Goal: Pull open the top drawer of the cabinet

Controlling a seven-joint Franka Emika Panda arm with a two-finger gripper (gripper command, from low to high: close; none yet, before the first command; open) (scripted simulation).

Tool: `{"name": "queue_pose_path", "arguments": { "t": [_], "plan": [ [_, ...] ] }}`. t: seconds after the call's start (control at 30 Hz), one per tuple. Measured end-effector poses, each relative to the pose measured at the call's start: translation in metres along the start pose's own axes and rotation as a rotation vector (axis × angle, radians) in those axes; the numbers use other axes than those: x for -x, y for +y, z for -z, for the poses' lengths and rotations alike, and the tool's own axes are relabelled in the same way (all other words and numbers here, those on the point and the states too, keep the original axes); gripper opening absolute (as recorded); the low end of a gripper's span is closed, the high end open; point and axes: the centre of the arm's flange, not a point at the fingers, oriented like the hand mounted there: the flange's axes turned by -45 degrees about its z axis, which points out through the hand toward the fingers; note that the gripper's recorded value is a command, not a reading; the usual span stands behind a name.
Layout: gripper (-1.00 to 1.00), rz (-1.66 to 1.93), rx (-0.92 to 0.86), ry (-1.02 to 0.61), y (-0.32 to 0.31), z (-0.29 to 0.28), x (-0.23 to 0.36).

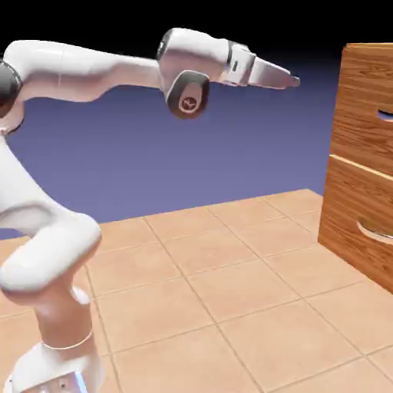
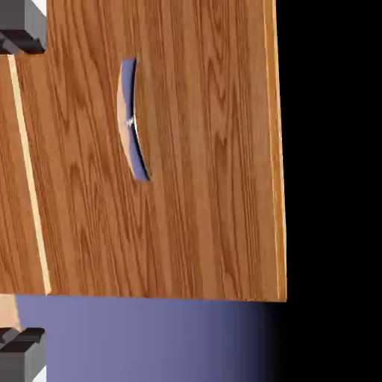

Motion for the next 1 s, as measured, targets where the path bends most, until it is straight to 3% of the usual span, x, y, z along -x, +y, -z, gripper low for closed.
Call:
{"name": "queue_pose_path", "arguments": {
  "t": [0.43, 1.0],
  "plan": [
    [0.00, -0.113, -0.063, 0.138, -0.086, -0.048, -0.022],
    [0.00, -0.449, -0.178, 0.099, -0.136, -0.180, 0.044]
  ]
}}
